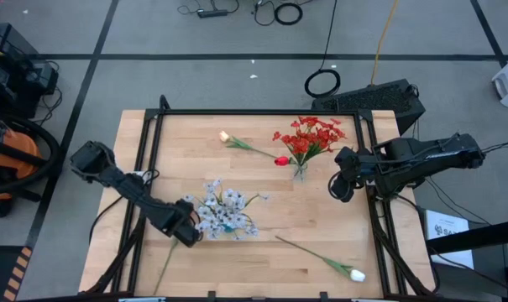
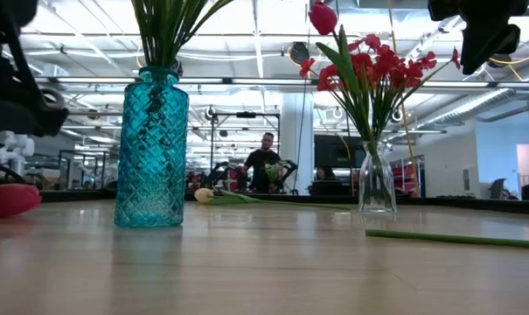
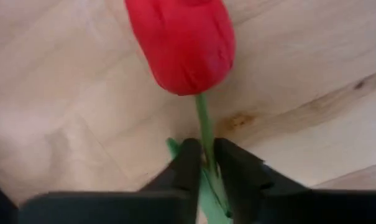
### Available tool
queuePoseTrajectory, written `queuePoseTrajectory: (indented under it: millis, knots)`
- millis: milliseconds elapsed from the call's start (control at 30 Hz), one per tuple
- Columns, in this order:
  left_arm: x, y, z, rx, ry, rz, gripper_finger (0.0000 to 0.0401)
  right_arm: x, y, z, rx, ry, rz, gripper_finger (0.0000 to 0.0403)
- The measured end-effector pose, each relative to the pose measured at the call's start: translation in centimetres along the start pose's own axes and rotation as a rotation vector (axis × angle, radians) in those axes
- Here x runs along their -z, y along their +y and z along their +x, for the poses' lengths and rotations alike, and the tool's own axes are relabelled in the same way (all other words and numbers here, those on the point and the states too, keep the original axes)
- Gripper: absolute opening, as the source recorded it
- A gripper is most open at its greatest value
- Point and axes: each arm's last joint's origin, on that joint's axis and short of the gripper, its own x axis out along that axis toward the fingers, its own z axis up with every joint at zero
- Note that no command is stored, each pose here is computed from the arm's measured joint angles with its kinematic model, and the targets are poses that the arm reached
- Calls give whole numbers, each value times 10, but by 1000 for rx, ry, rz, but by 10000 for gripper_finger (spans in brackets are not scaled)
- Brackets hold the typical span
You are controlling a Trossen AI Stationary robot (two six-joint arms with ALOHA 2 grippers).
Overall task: Sort flowers into vase by color
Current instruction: Put the red flower into the transparent flower vase
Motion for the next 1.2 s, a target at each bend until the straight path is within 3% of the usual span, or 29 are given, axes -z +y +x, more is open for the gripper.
queuePoseTrajectory:
  millis: [67, 233, 400, 600, 833, 967, 1100, 1200]
  knots:
    - [6, 2, -4, 22, -6, -8, 16, 0, 0, 0, 0, 0, 0, 109]
    - [21, 12, -34, 63, 56, 13, 13, 0, 0, 0, 0, 0, 2, 109]
    - [28, 31, -78, 120, -22, -23, 12, -1, 1, 0, -8, -9, 5, 109]
    - [15, 65, -129, 173, -362, -86, 11, -4, 5, 0, -47, -45, 11, 109]
    - [-12, 96, -160, 282, -830, -121, 10, -13, 13, 0, -92, -155, -11, 109]
    - [-27, 105, -172, 291, -1067, -48, 10, -16, 16, 0, -112, -182, -43, 109]
    - [-38, 111, -182, 254, -1236, -6, 10, -21, 22, -2, -171, -238, -13, 109]
    - [-47, 116, -191, 230, -1283, -10, 10, -26, 27, -4, -229, -292, -15, 109]
